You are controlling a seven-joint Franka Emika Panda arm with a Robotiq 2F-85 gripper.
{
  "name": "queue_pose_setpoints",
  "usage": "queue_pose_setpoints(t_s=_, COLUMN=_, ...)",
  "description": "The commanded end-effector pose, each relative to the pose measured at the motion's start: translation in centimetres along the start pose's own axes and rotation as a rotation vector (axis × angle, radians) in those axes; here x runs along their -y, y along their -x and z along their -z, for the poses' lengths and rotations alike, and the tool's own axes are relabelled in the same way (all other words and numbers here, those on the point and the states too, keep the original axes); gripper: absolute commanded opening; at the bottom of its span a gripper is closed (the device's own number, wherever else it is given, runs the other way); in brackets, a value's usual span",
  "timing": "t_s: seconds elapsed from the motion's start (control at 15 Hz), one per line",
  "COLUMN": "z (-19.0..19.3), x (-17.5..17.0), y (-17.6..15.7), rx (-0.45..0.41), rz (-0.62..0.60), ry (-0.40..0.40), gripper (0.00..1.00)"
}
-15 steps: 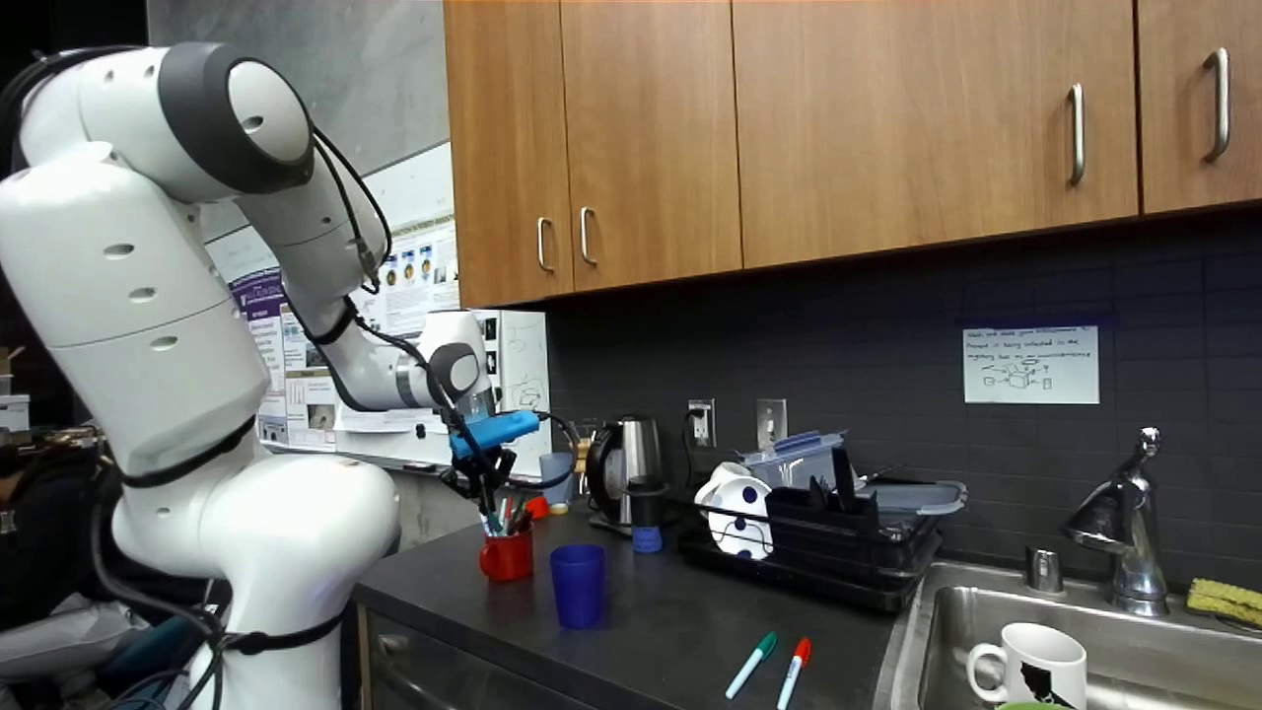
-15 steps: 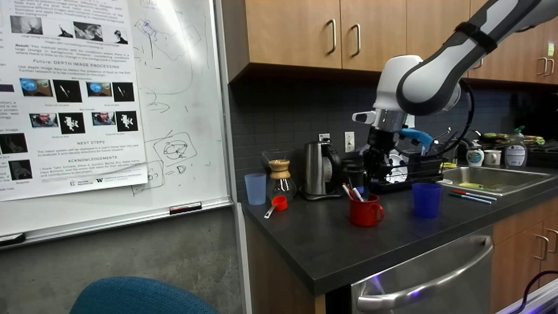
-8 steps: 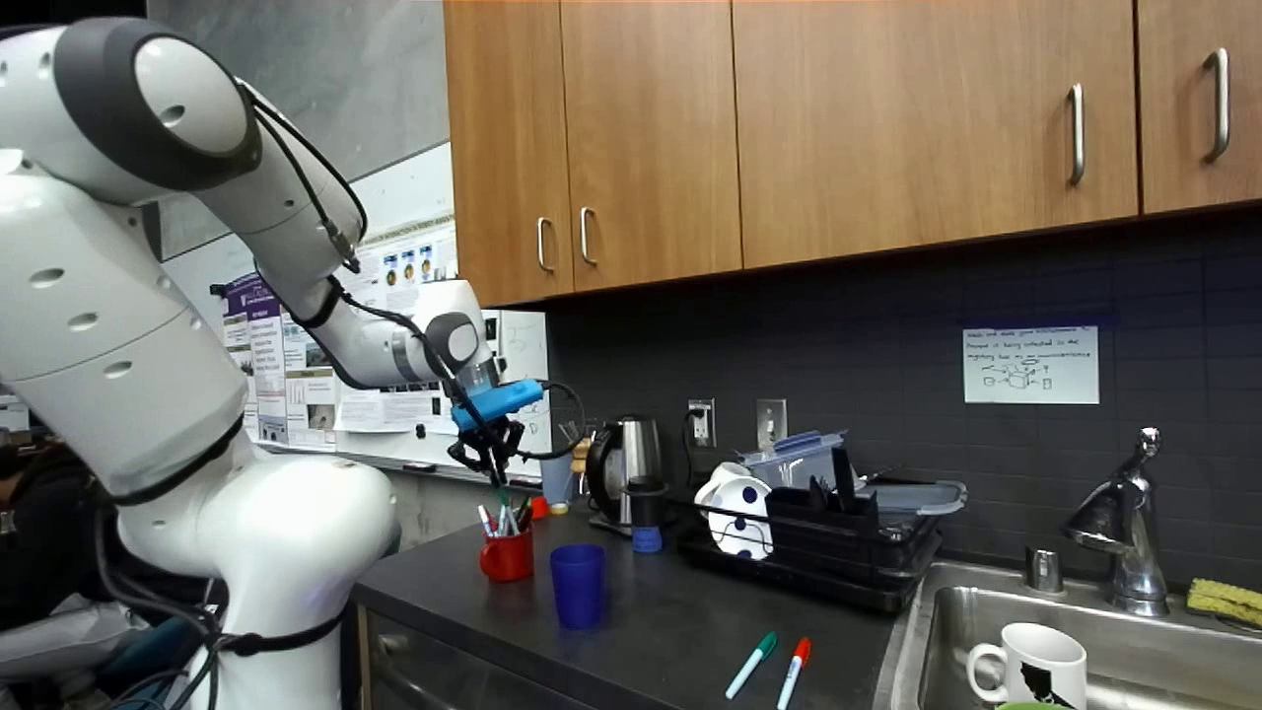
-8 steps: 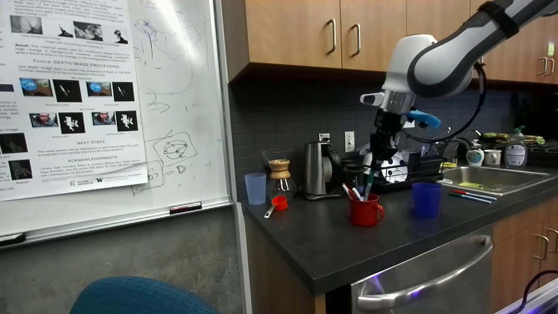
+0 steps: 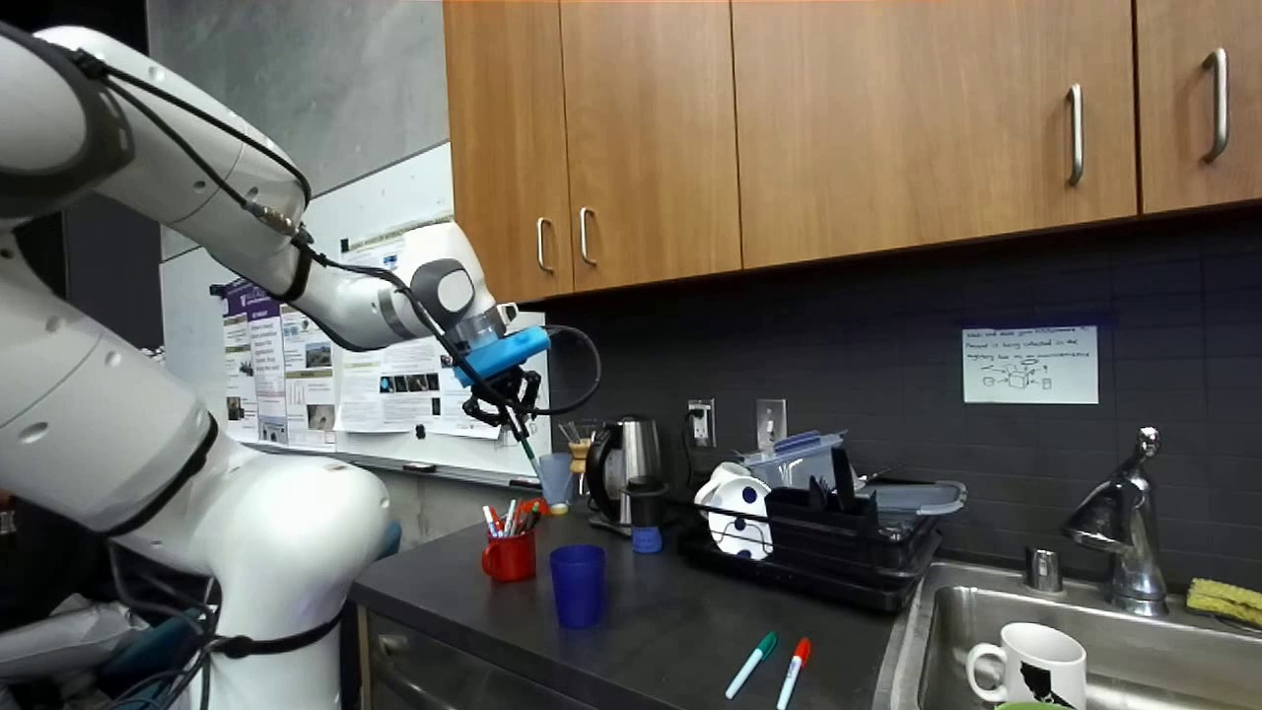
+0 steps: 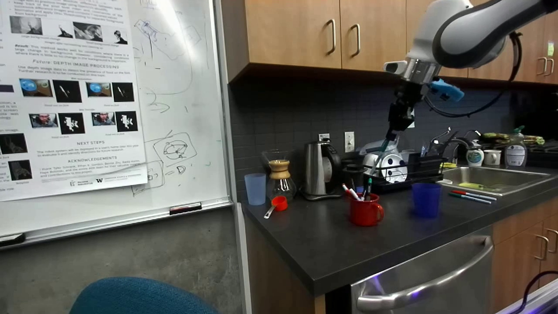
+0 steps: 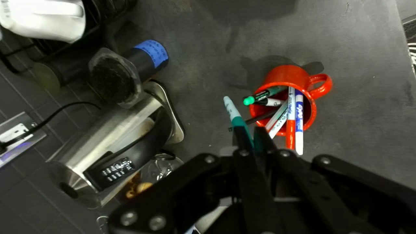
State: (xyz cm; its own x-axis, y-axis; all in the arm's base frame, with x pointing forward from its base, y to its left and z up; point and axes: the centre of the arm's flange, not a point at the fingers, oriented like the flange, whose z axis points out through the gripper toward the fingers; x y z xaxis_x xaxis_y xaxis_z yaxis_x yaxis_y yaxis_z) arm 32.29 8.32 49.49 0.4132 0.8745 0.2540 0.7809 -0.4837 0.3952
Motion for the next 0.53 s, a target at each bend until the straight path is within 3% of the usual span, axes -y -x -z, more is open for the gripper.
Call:
queue_pose_setpoints(t_s=0.0, z=2.4, x=-0.7, y=2.5, rx=0.006, rz=-0.050, ry=0.048, gripper=0.02)
queue_pose_setpoints(t_s=0.47, z=0.8, x=-4.0, y=6.3, rx=0.120, rz=-0.255, ry=0.123, gripper=0.02)
